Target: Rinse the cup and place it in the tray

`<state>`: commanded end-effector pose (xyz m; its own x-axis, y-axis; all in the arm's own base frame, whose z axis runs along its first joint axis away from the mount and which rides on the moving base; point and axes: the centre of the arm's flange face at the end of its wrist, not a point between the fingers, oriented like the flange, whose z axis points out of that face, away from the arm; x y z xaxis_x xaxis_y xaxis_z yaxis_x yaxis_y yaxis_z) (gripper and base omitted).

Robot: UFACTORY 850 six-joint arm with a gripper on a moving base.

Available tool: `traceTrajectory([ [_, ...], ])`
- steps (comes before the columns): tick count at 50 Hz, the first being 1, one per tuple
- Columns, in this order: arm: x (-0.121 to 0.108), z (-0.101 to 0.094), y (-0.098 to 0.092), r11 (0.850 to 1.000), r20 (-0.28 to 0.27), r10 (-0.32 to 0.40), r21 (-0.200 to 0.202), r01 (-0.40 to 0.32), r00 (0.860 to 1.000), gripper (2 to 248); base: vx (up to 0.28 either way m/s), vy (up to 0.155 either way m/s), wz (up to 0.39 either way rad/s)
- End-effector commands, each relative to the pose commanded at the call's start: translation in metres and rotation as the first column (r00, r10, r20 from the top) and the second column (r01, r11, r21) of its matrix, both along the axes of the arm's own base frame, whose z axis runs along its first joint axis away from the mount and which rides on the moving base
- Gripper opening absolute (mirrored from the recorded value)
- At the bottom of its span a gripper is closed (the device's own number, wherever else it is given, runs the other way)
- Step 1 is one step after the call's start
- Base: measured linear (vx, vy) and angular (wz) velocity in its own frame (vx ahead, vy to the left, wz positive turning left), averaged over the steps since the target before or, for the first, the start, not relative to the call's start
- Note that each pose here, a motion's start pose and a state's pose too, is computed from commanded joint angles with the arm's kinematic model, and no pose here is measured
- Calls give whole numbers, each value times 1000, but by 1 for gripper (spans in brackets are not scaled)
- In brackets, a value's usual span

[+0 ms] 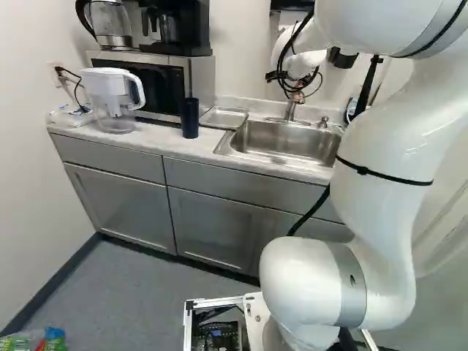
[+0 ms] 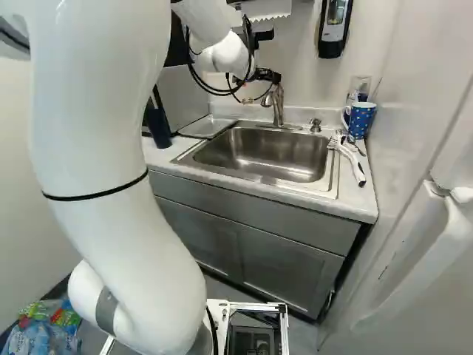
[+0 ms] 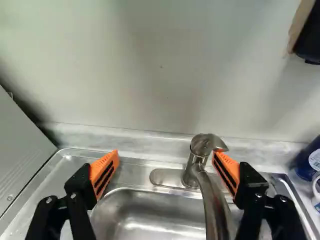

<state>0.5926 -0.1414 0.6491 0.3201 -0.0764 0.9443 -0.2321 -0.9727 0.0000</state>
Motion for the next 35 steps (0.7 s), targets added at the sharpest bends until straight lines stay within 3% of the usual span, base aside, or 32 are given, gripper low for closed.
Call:
traceTrajectory([
  [26, 23, 8, -2, 1000, 109, 7, -26, -5, 994, 247, 0, 0, 0],
  [35, 24, 8, -2, 1000, 111, 8, -27, -5, 994, 247, 0, 0, 0],
])
